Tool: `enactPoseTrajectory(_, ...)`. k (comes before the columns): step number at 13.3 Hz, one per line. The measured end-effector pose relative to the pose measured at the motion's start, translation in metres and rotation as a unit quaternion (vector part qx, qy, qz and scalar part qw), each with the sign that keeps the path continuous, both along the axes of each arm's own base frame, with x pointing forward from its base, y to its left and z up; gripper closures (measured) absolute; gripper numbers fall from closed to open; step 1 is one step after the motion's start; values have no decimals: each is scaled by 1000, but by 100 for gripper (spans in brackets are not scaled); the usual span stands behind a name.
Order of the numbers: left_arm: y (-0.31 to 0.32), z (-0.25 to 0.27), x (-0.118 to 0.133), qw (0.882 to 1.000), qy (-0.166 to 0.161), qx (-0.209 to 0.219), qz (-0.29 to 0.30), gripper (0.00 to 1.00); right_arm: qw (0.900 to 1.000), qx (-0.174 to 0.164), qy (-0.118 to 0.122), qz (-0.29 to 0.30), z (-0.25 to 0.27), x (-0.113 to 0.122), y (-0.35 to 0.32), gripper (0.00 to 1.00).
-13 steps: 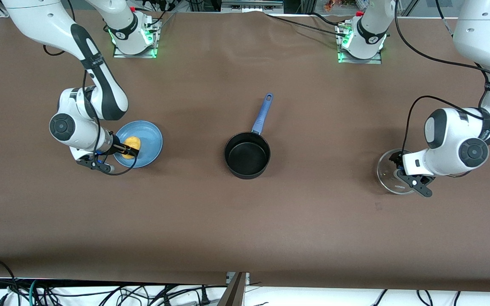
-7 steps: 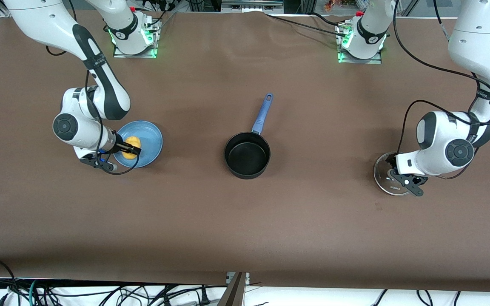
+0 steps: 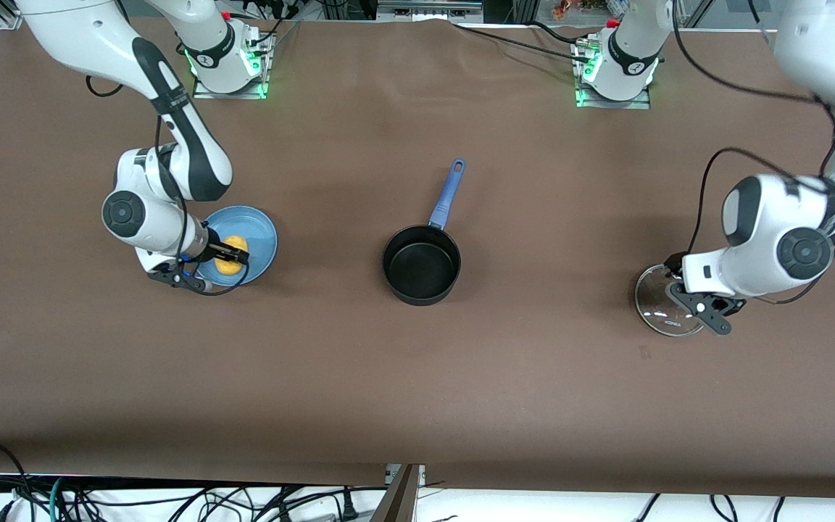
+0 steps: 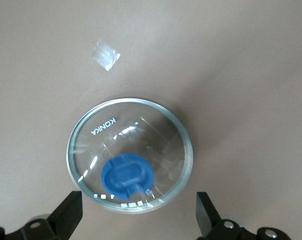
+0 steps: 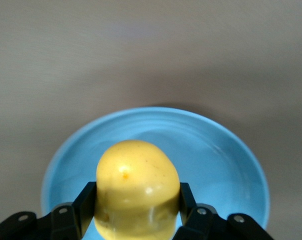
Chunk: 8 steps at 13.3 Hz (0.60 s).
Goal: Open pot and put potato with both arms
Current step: 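Set the glass lid on the table and open the left gripper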
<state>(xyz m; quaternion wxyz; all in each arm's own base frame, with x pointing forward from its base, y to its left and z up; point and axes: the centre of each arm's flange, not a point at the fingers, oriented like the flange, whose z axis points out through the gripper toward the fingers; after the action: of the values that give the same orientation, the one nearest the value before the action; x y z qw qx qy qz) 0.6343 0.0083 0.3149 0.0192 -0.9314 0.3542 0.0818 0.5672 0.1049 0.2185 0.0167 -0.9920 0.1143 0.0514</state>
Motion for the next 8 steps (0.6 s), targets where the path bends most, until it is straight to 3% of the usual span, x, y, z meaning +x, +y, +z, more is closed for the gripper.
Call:
enactPoseTrajectory(3, -65, 123, -12, 996, 5, 27, 84, 0, 998, 12, -33, 47, 49, 9, 55, 30)
enactPoseTrajectory(6, -128, 213, -37, 985, -23, 36, 169, 0, 993, 24, -27, 108, 114, 11, 137, 30)
enactPoseTrajectory(8, -131, 240, -46, 981, -19, 31, 192, 0, 991, 30, -29, 125, 142, 5, 191, 30)
